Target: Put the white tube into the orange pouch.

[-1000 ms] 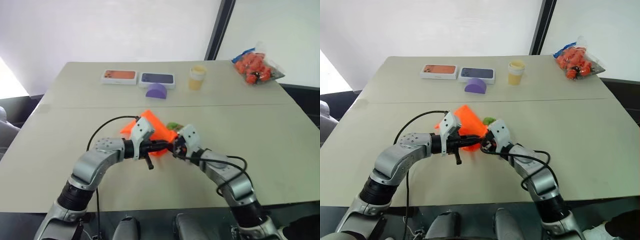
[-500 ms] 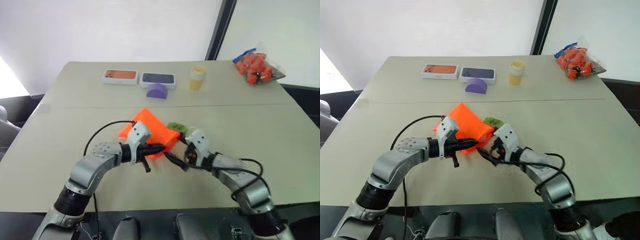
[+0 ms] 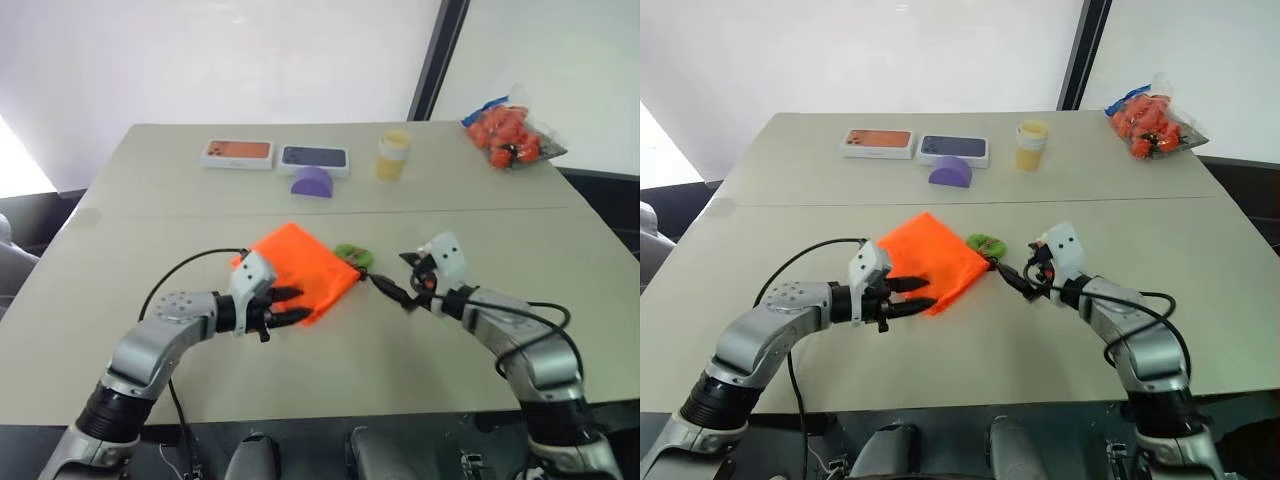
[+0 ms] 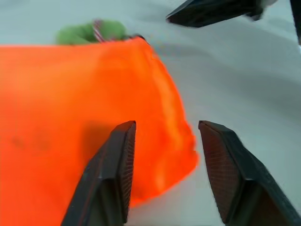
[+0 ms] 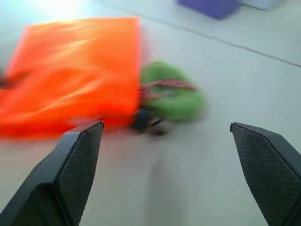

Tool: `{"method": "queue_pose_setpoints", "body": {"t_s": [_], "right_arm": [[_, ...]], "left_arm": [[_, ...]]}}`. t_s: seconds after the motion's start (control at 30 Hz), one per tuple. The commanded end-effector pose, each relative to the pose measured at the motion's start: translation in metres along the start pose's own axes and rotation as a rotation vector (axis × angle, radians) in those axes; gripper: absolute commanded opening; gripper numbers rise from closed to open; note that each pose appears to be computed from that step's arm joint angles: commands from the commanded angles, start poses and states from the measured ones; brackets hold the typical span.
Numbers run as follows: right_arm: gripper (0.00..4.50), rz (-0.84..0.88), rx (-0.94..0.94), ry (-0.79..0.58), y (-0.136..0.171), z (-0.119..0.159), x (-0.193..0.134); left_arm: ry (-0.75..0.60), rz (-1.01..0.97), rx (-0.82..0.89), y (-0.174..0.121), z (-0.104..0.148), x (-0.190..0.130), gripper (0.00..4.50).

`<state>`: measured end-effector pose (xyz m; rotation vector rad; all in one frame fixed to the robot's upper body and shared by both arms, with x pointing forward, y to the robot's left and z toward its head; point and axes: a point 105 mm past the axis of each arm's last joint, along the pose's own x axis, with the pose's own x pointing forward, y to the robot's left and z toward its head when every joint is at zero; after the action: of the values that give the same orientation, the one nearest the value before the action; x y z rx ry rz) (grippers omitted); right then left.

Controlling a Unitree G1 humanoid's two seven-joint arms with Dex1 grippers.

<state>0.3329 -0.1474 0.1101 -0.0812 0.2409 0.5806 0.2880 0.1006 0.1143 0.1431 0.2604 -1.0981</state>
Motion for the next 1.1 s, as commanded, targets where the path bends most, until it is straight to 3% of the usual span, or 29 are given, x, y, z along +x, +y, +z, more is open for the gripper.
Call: {"method": "queue_pose_setpoints", "body": {"t_s": [0.03,0.2,0.37,0.47,0.7,1.1], "right_arm": [[4.50,-0.059,0.060,-0.021,-0.008,0.007,0.011],[4.50,-0.117,0.088,0.024,-0.013,0.001,0.038],[4.50,-0.124,0.085,0.065,-0.015,-0.006,0.047],[3.65,-0.111,0.056,0.080,-0.014,-0.008,0.048],[0.16,-0.108,-0.029,0.055,-0.016,0.001,0.042],[0.06,-0.235,0.011,-0.206,-0.045,0.055,-0.008]], "left_arm": [[-0.073,0.048,0.059,0.012,0.018,-0.014,2.17],[-0.089,0.170,0.120,0.037,0.022,-0.028,2.17],[-0.085,0.191,0.131,0.040,0.018,-0.029,2.17],[-0.083,0.195,0.132,0.039,0.014,-0.028,2.24],[-0.097,0.227,0.126,0.042,0.012,-0.025,2.24],[-0.170,0.302,0.121,0.057,0.023,-0.021,2.24]]}}
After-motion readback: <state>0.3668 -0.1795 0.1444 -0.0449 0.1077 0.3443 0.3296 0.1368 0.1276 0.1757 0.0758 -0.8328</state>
